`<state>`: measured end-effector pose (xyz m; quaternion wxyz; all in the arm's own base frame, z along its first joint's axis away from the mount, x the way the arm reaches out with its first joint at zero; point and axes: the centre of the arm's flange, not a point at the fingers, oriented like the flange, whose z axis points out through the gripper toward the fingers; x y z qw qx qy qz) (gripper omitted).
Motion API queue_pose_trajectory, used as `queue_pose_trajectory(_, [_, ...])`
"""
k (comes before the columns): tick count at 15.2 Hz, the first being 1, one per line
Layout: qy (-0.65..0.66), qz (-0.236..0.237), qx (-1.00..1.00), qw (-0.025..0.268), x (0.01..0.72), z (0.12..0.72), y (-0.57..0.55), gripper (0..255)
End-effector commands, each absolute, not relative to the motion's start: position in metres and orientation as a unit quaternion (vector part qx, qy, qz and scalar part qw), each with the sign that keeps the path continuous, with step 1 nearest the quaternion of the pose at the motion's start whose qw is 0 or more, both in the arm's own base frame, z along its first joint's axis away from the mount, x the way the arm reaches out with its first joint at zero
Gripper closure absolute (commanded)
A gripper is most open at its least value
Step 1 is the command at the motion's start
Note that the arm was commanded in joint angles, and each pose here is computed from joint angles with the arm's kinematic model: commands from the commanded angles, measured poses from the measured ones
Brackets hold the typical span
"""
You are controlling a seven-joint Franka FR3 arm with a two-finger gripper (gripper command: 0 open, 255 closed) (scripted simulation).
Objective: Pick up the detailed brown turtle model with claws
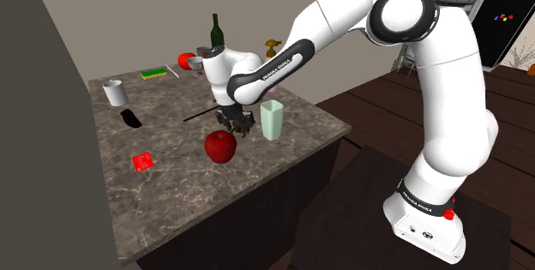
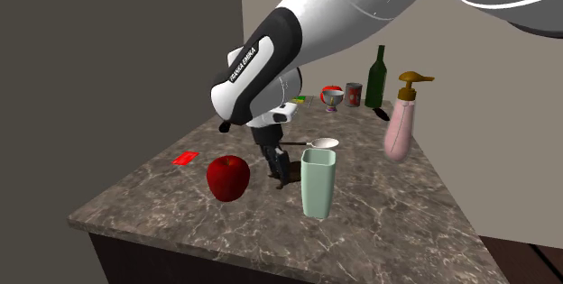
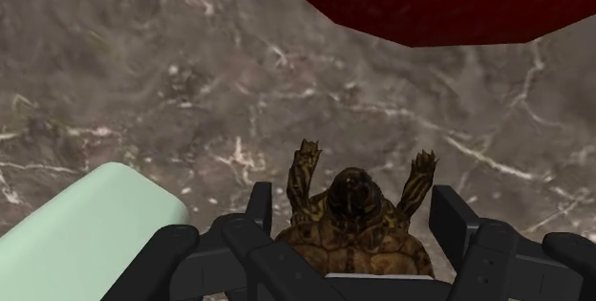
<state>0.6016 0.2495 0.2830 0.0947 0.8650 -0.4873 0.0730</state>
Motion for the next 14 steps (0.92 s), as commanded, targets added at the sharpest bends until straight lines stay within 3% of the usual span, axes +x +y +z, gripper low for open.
queue_pose_trajectory(1, [-0.487,0.073,0.865,0.095,0.601,0.293,0.248,255])
queue_pose_trajectory(14, [-0.487,0.073,0.865,0.095,0.601,0.352,0.248,255])
